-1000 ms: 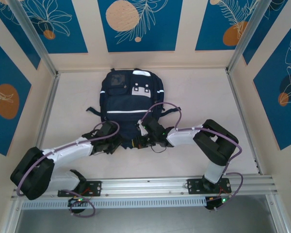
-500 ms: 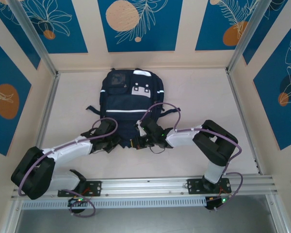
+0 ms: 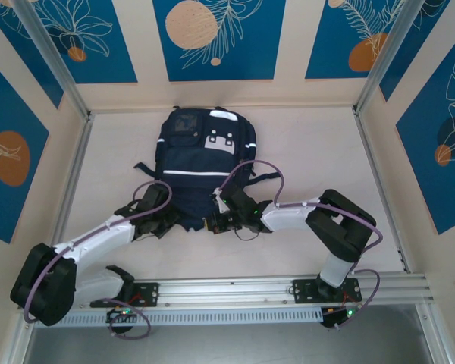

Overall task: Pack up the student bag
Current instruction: Zip the student bag at the center of the table.

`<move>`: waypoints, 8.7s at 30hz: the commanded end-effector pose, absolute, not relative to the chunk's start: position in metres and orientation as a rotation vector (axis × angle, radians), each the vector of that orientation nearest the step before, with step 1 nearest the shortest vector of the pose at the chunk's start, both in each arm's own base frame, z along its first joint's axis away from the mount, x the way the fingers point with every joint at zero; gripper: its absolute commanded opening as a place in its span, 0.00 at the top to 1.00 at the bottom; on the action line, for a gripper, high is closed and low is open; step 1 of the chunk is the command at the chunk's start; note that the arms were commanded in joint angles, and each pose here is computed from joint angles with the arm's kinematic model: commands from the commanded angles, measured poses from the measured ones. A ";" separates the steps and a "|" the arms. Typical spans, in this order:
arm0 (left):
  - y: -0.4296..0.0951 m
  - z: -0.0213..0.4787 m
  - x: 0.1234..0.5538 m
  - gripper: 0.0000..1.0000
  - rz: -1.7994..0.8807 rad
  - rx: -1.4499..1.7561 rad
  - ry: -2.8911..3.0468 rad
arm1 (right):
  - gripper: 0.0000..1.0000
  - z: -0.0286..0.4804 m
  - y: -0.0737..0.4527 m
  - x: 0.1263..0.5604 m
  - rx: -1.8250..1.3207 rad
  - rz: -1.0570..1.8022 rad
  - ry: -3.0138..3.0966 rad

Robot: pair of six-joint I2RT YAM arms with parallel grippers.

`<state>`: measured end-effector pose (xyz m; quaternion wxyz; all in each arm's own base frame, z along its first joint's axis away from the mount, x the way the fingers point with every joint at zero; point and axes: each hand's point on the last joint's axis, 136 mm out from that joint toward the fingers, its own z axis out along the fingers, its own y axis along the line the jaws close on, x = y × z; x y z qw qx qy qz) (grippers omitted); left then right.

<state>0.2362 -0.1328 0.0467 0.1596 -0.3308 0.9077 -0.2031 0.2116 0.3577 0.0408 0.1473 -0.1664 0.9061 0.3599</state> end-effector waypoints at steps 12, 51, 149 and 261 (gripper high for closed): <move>-0.066 0.070 0.258 1.00 -0.243 -0.953 2.566 | 1.00 0.003 0.308 0.184 -0.463 0.815 2.841; -0.137 0.029 0.252 1.00 -0.325 -0.956 2.579 | 1.00 0.004 0.319 0.186 -0.464 0.869 2.828; -0.209 0.088 0.246 0.74 -0.999 -1.123 2.330 | 1.00 0.023 0.364 0.181 -0.502 1.120 2.774; -0.140 0.079 0.217 1.00 -0.672 -1.076 2.359 | 1.00 0.037 0.320 0.253 -0.433 0.849 2.491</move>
